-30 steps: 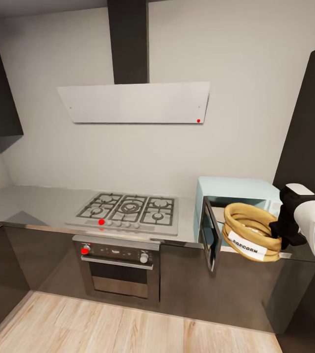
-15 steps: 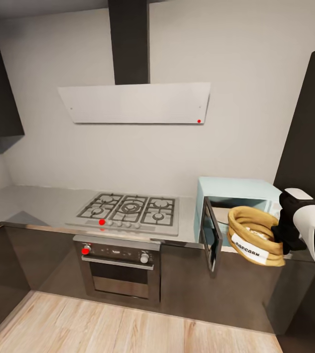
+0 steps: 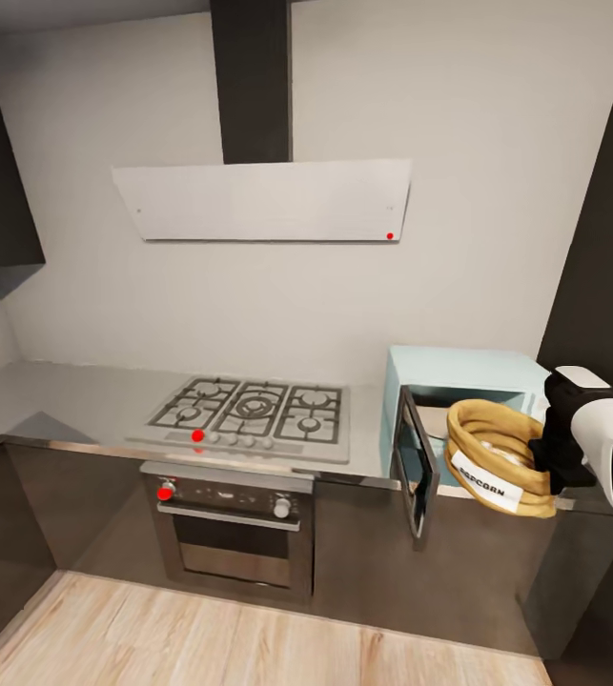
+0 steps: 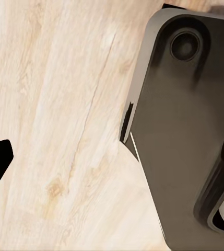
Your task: In the kitchen, take the popcorn bag from the countertop, put it into the microwave, and heat it until the popcorn is cooked so the cooked popcorn ends up inside the bag.
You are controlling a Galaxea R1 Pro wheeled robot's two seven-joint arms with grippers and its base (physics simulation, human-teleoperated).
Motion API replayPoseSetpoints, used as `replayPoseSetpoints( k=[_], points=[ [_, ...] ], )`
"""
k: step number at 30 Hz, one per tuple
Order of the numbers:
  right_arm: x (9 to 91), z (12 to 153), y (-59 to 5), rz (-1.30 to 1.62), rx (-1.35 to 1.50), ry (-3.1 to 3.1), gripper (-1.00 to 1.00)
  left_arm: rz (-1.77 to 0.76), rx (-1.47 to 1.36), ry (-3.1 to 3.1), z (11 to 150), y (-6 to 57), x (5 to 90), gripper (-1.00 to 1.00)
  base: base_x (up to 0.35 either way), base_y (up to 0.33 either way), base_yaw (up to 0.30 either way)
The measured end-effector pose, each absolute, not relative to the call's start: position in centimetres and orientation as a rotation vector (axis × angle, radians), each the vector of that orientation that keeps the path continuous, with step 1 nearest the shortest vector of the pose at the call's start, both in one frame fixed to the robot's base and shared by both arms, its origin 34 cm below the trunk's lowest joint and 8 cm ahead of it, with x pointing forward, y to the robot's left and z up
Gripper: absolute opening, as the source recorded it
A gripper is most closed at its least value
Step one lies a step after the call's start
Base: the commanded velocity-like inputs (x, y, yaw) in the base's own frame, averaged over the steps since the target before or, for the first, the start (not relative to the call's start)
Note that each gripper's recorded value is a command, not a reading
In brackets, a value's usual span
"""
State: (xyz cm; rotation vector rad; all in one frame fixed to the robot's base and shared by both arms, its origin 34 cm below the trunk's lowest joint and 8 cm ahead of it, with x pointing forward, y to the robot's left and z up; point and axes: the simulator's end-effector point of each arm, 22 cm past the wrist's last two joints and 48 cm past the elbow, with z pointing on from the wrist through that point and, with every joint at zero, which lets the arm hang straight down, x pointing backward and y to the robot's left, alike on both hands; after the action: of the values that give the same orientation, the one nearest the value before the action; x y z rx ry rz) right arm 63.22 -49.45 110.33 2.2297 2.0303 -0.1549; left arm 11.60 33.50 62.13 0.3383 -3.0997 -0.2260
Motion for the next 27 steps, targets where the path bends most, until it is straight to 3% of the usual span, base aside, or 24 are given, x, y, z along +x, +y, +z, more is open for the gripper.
replayPoseSetpoints(
  k=[7, 27],
  points=[
    [63.12, 110.35, -49.62, -0.158, 2.232, 2.028, -1.0, -0.226, 0.338, -3.101, 62.13, 33.51, 11.62, 1.0, 0.173, 0.094, -0.164],
    [63.15, 110.35, -49.83, -0.147, 2.239, 2.017, -1.0, -0.225, 0.34, -3.107, 62.12, 33.41, 11.79, 1.0, 0.076, 0.027, -0.001]
  ],
)
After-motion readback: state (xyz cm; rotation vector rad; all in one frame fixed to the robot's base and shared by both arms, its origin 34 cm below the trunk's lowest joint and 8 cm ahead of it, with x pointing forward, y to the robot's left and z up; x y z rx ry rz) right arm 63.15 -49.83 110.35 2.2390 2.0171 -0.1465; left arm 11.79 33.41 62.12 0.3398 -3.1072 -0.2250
